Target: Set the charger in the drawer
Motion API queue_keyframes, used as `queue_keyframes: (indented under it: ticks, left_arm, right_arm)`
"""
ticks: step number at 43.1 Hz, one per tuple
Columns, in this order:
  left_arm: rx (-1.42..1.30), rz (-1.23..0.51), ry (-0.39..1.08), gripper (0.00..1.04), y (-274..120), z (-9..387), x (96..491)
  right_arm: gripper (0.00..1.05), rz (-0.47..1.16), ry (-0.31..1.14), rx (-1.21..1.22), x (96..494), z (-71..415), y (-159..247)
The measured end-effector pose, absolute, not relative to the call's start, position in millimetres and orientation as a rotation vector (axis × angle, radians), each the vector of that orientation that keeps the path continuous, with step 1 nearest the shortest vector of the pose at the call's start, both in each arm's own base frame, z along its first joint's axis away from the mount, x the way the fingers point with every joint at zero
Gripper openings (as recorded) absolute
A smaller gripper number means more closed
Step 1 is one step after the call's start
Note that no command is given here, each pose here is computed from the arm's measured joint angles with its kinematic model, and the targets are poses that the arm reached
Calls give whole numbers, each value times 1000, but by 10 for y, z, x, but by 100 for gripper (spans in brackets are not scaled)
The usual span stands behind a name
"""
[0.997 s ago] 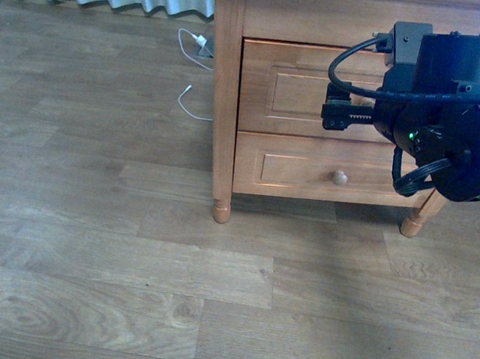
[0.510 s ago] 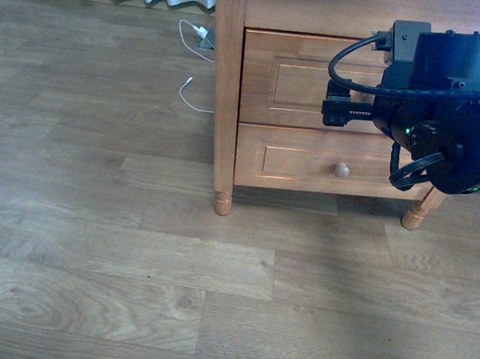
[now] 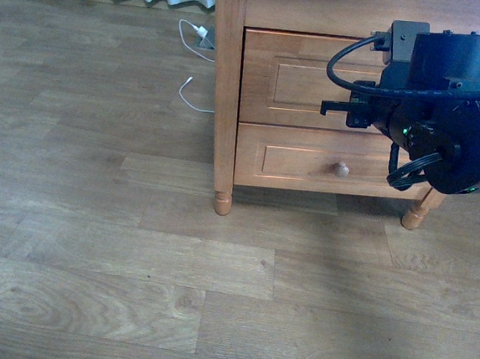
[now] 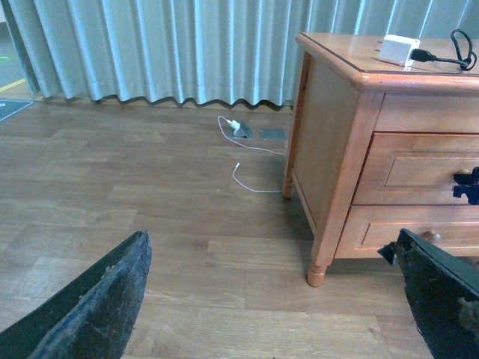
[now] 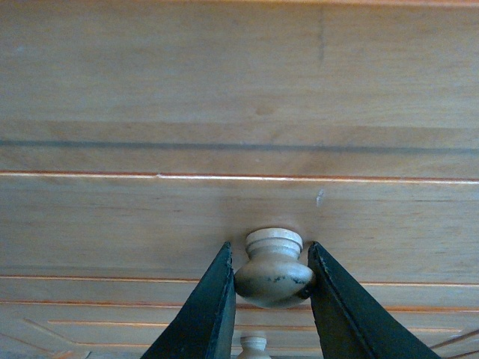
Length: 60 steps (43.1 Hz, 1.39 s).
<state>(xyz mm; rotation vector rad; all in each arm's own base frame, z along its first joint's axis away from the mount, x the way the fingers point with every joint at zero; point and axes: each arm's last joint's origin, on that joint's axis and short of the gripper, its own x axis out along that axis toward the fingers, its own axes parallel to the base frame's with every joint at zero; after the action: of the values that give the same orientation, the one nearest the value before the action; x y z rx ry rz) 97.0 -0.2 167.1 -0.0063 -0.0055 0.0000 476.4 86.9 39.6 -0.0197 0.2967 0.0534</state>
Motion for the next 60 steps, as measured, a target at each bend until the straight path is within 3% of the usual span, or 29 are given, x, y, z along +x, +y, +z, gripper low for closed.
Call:
queue_keyframes:
  ticks: [9,34,42,60]
  left_arm:
    - [-6,0,-6,99,-2,1671,970]
    - [-6,0,-6,99,-2,1671,970]
    - [-6,0,-6,99,-2,1671,970]
    - [-6,0,-5,99,-2,1671,970]
  right_arm:
    - [22,65,297,14,4605,378,845]
    - [22,114,386,150,3211,358,709]
    - [22,125,405,172,2982,370,686]
    - [89,164,462,217,2837,766,583]
